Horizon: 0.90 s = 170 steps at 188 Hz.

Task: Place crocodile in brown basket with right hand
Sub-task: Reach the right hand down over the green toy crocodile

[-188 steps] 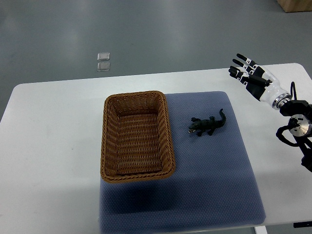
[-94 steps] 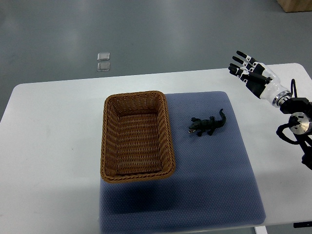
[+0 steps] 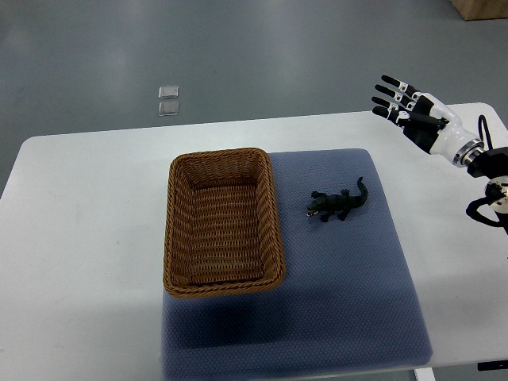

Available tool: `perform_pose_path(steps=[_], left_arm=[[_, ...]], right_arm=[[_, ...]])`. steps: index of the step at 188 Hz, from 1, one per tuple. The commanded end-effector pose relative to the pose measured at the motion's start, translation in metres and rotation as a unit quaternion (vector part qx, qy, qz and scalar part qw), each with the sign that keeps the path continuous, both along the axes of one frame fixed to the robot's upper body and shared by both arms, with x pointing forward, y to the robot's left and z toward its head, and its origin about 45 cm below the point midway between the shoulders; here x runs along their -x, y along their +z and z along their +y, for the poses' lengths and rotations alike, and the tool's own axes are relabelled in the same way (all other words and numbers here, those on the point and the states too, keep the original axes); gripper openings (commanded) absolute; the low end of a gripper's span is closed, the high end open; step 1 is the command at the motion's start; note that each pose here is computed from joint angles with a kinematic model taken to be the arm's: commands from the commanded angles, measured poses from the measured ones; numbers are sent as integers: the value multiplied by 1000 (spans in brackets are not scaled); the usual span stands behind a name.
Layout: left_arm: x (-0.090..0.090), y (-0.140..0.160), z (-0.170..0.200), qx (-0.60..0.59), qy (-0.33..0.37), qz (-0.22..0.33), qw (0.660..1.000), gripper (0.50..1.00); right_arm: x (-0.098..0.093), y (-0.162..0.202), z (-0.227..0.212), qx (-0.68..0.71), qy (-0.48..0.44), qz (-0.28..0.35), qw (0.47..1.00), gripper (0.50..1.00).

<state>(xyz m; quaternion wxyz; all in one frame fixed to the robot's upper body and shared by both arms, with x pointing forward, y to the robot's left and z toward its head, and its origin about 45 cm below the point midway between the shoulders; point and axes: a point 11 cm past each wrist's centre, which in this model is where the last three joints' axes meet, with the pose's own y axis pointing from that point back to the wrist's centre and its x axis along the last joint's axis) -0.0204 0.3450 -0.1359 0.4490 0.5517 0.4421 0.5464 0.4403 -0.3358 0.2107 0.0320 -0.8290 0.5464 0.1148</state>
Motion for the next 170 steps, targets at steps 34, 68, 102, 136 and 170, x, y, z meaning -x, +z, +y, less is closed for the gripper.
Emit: perform_pose_path(steps=[34,68,102,136,170], left_arm=[[0,0,0,0,0,0,1000,1000],[-1,0,0,0,0,-1,1000,1000],[0,0,0,0,0,0,1000,1000],[0,0,0,0,0,0,1000,1000],[0,0,0,1,1,0,1000,1000]], right_arm=[[3,34,19,175,119,-61,975,928],[13,47,37,311,209,-98,922,928],[18,45,61,404,272,-127,864,928],[24,29,85,478,309,-161,807,928],[28,18,99,533,329,-198,754,928]])
